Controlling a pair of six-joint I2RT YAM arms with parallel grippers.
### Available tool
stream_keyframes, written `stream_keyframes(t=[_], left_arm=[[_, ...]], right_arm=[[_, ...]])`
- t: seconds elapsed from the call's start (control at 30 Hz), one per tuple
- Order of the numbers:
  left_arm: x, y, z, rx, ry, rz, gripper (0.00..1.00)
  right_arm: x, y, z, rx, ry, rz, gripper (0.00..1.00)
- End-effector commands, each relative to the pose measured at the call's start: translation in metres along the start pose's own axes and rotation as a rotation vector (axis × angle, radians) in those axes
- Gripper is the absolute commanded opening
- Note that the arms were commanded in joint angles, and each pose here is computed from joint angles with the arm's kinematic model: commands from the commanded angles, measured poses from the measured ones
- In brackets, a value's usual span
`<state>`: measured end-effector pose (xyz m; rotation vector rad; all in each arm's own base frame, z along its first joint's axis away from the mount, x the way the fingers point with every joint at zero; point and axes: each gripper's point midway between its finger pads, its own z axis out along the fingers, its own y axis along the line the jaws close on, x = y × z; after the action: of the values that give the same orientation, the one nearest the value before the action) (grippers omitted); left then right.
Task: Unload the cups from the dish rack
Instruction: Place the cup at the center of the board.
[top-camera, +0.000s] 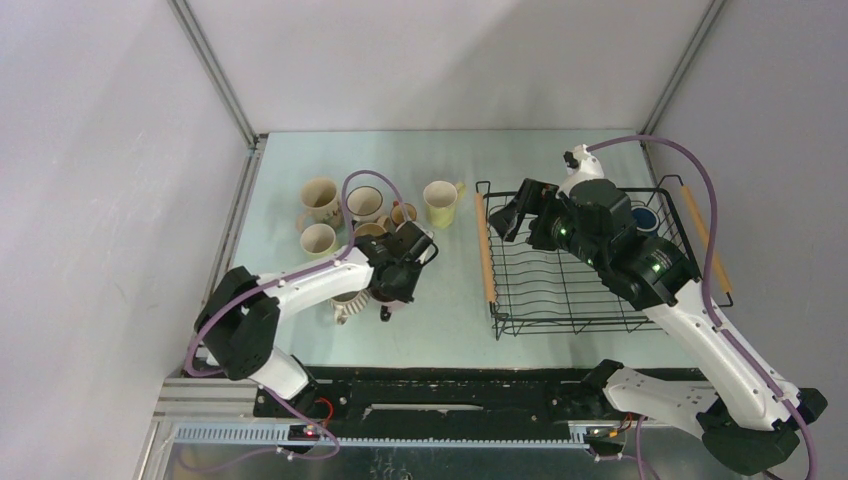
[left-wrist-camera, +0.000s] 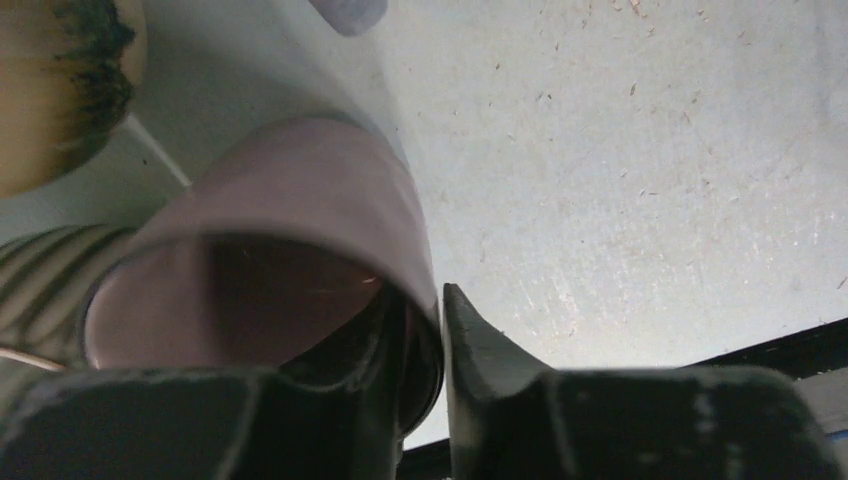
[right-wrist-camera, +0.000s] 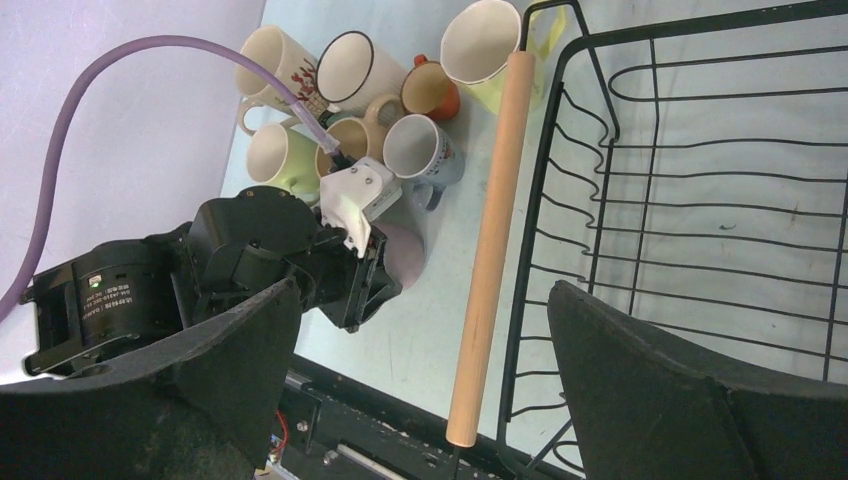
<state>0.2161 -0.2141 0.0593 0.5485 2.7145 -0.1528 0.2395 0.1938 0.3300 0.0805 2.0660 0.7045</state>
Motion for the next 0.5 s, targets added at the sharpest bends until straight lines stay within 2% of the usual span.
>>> stream_keyframes(t=[0.0,0.27,0.47], left_arm=[[-0.030,-0.008,-0.009,0.010,-0.091,0.008,0.29],[-0.036,-0.011,-0.019,0.030,-0.120,0.006,0.46],[-0.044,-0.014,-0.039,0.063,-0.177,0.000,0.71]], right_arm=[[-0.007,0.004,-0.003,-0.007,-0.023,-0.019,1.00],[-0.006,0.004,-0.002,-0.007,-0.018,-0.016,1.00],[-0.007,0.005,-0.003,-0.010,-0.020,-0.015,1.00]])
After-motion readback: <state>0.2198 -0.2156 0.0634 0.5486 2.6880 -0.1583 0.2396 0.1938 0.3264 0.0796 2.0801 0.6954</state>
